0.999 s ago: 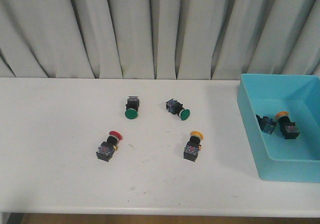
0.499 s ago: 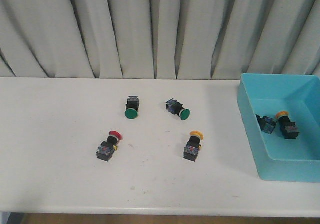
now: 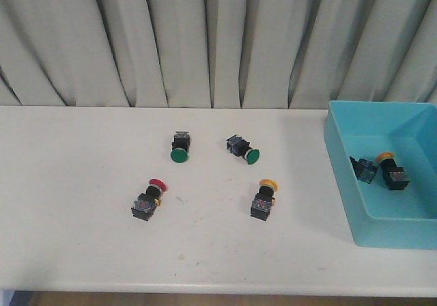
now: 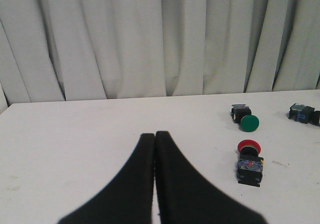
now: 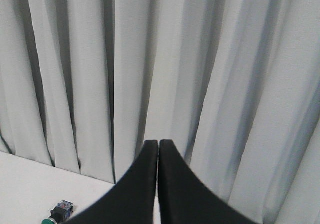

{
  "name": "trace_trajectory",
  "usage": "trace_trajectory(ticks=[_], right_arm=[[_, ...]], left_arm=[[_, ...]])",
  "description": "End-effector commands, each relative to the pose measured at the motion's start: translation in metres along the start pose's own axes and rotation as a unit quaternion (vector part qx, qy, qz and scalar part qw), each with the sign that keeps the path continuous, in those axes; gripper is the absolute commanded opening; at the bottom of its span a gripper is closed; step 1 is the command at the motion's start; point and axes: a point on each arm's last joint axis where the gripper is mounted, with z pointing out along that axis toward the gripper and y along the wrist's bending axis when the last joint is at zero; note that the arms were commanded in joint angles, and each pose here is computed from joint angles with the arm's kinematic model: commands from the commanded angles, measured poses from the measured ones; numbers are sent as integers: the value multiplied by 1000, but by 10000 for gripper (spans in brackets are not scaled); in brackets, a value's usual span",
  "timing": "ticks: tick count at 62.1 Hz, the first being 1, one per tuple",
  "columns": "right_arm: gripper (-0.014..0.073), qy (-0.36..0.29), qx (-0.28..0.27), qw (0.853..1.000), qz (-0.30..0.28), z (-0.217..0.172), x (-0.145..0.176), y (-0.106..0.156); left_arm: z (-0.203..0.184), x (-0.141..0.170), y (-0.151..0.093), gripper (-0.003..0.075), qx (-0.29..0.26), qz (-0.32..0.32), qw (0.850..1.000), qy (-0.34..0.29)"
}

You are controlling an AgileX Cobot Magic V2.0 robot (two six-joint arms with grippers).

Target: Pick red and yellow buttons and place in box

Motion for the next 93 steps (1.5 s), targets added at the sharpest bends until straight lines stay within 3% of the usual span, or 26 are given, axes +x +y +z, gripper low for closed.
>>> trace_trajectory(ticks=[1, 42, 48, 53, 61, 65, 80, 93], right_arm=[[-3, -41, 18, 999, 4, -5, -14, -3], [-3, -41, 18, 999, 4, -5, -14, -3], [-3, -33, 32, 999, -23, -3, -9, -5], [-3, -11, 55, 998, -41, -4, 10, -8], [-3, -34, 104, 994, 22, -20, 44, -10], [-3, -38, 118, 992, 18, -29, 74, -8], [-3, -11, 119, 992, 49, -69, 172, 11], [-3, -16, 119, 990, 66, -88, 221, 20]], left_arm=[[1, 8, 0, -8, 3, -10, 1000, -21], [1, 8, 0, -8, 3, -10, 1000, -21], [1, 8, 0, -8, 3, -10, 1000, -21], [1, 8, 0, -8, 3, -10, 1000, -21], [1, 8, 0, -8, 4, -10, 1000, -21], [1, 8, 0, -8, 4, -10, 1000, -21], [1, 8, 0, -8, 4, -10, 1000, -21], [1, 8, 0, -8, 4, -10, 1000, -21]])
